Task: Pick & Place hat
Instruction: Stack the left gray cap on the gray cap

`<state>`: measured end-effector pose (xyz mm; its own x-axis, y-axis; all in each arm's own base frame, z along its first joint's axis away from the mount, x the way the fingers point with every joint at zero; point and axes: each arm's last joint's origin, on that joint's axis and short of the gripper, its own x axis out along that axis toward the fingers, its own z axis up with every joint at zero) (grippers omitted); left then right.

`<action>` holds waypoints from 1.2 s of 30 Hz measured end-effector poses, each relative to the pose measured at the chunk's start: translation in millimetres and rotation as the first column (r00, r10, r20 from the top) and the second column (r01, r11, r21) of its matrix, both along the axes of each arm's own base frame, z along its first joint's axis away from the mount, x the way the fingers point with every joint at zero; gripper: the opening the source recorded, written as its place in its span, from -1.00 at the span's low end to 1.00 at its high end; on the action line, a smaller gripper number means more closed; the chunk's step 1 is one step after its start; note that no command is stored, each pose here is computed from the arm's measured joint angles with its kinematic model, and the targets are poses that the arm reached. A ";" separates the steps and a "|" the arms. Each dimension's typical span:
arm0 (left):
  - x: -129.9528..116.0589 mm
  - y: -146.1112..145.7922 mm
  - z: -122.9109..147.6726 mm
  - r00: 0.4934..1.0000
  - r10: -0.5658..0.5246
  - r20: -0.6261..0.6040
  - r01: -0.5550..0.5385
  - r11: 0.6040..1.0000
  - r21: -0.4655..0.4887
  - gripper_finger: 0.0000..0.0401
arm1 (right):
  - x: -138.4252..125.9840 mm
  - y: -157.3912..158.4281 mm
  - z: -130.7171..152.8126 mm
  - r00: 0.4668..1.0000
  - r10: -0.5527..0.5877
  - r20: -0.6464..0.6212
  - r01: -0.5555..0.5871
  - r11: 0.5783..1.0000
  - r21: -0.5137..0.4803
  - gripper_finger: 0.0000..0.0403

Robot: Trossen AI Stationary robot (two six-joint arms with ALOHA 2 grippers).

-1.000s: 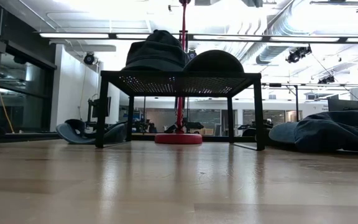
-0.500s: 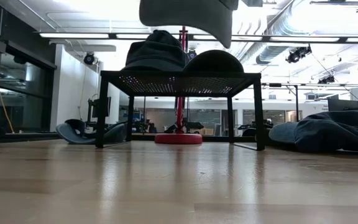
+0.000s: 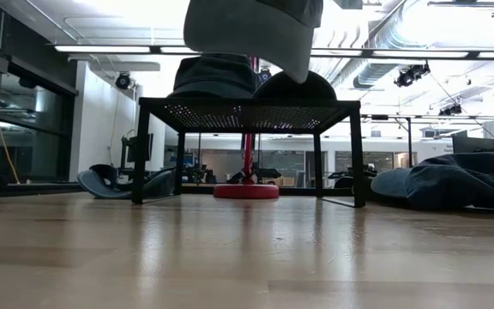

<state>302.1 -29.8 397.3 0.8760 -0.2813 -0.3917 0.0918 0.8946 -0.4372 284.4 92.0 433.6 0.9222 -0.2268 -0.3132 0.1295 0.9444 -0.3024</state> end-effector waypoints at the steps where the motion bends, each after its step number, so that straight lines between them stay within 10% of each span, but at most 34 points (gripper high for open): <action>1: 0.0 0.0 0.0 1.000 0.000 0.000 0.000 1.000 0.000 -1.00 | 0.4 -0.9 1.8 1.000 0.000 -0.017 0.000 1.000 0.001 -0.16; 19: 3.1 13.4 5.7 0.998 0.031 0.055 -0.029 0.999 -0.038 -1.00 | 31.6 -17.8 25.0 0.922 0.001 -0.387 0.000 1.000 0.002 -0.17; 36: 3.4 12.7 6.5 0.998 0.023 0.064 -0.021 0.999 -0.040 -1.00 | 44.4 -24.4 19.7 0.904 0.060 -0.424 -0.051 0.998 0.032 -0.17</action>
<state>305.6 -17.1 403.8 0.9052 -0.2760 -0.3233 0.1015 0.8789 -0.4661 328.8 67.7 453.3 0.7121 -0.1691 -0.6814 -0.0592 0.9526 -0.2983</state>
